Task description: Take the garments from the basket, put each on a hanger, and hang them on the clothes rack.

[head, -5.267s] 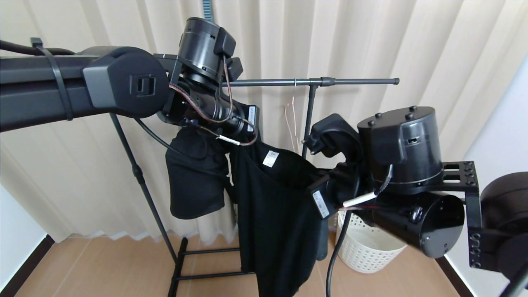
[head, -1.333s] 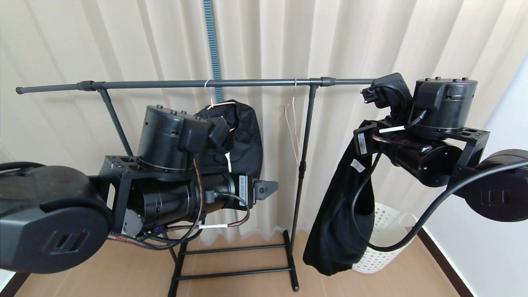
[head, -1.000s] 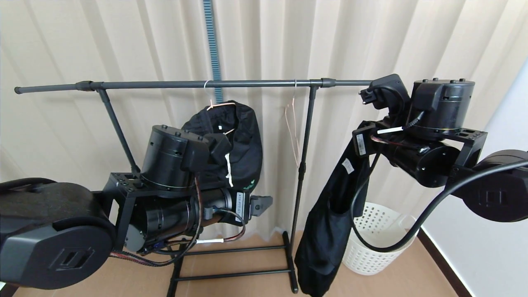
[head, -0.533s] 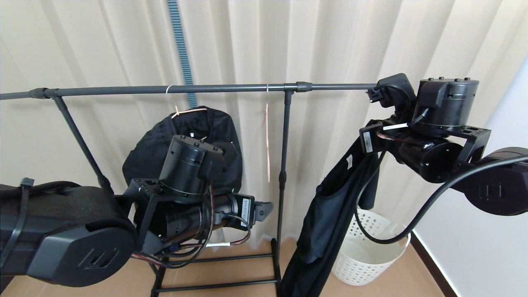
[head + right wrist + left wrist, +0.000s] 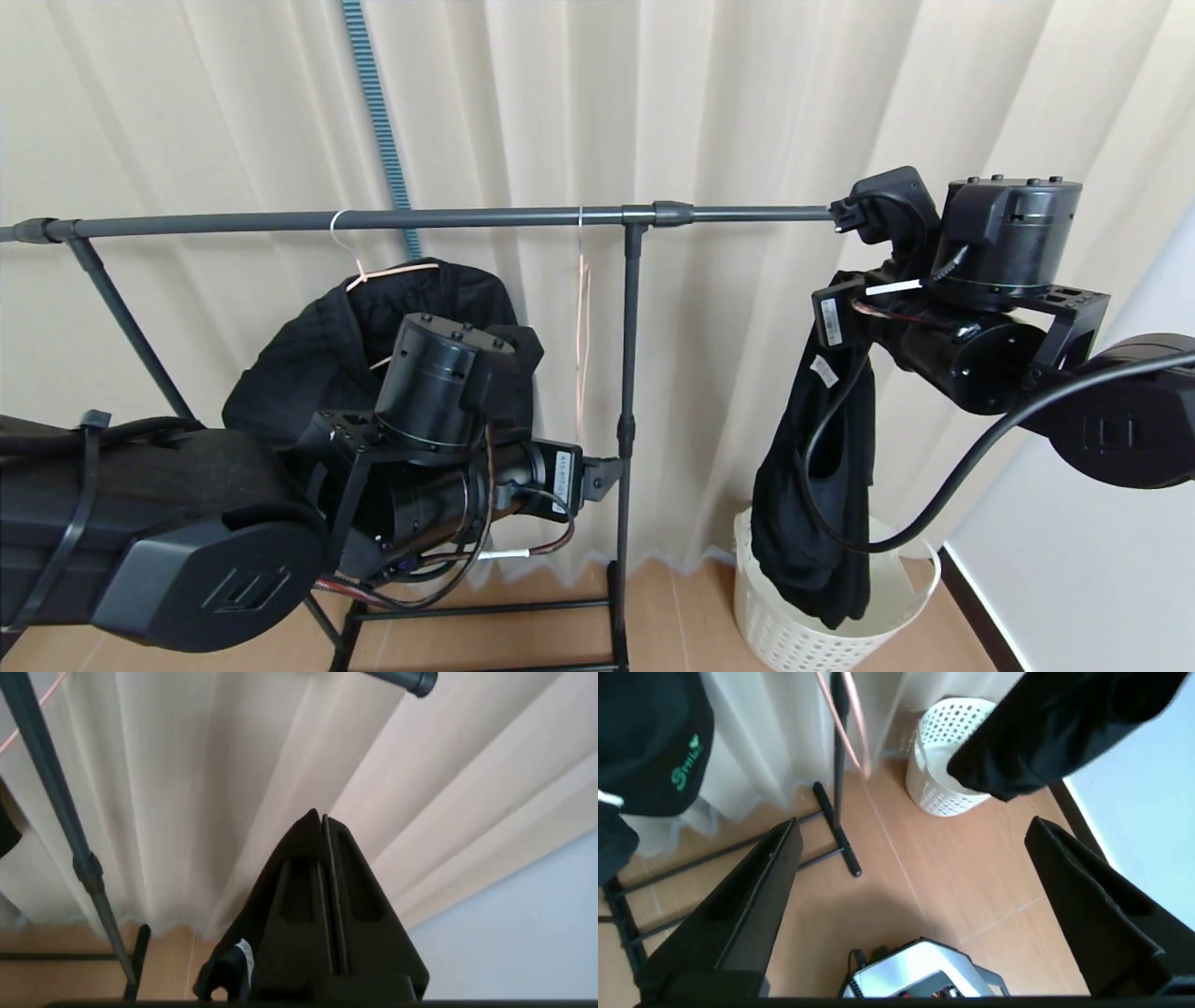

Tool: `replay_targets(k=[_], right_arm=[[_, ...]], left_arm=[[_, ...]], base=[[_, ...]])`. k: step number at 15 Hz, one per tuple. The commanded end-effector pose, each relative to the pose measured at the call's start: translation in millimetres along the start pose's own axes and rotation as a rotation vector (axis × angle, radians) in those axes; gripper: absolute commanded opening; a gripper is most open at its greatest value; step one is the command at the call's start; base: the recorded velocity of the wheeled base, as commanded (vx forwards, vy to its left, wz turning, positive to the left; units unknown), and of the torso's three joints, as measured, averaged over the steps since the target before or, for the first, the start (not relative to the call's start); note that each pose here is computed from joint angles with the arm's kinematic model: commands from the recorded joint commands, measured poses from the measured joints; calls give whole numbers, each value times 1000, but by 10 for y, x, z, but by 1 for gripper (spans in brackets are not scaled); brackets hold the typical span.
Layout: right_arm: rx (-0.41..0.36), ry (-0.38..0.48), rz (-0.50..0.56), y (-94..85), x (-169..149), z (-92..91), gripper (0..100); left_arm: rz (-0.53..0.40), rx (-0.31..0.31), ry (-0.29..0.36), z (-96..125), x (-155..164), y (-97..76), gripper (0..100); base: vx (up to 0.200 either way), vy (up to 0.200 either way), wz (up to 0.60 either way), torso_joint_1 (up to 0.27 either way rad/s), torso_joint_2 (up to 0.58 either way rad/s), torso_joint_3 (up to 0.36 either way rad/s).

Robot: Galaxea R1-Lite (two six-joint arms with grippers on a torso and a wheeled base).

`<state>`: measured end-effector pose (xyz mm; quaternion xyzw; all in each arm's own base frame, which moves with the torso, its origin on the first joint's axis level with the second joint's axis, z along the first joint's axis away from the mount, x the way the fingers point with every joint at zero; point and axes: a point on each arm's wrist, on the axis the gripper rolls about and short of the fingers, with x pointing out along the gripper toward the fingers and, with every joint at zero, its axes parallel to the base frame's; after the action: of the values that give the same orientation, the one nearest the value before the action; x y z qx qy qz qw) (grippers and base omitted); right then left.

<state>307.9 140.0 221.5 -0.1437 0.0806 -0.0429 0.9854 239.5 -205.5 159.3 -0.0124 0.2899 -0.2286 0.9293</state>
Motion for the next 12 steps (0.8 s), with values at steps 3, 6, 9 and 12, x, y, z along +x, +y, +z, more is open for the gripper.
replay_targets(k=[3, 6, 9, 12], right_arm=[[-1, 0, 1, 3, -2, -3, 0], [0, -1, 1, 0, -5, 1, 0], [-2, 3, 0, 4, -2, -12, 0], [1, -2, -1, -11, -20, 4, 0]], left_arm=[[2, 3, 9, -21, 22, -5, 100], [27, 4, -4, -7, 16, -2, 100], [98, 23, -58, 105, 25, -17, 100], [112, 20, -74, 321, 195, -104, 100]], base=[[200, 0, 0, 1, 2, 4], [67, 0, 0, 1, -1, 1], [0, 0, 0, 0, 0, 0], [0, 0, 0, 0, 0, 0]])
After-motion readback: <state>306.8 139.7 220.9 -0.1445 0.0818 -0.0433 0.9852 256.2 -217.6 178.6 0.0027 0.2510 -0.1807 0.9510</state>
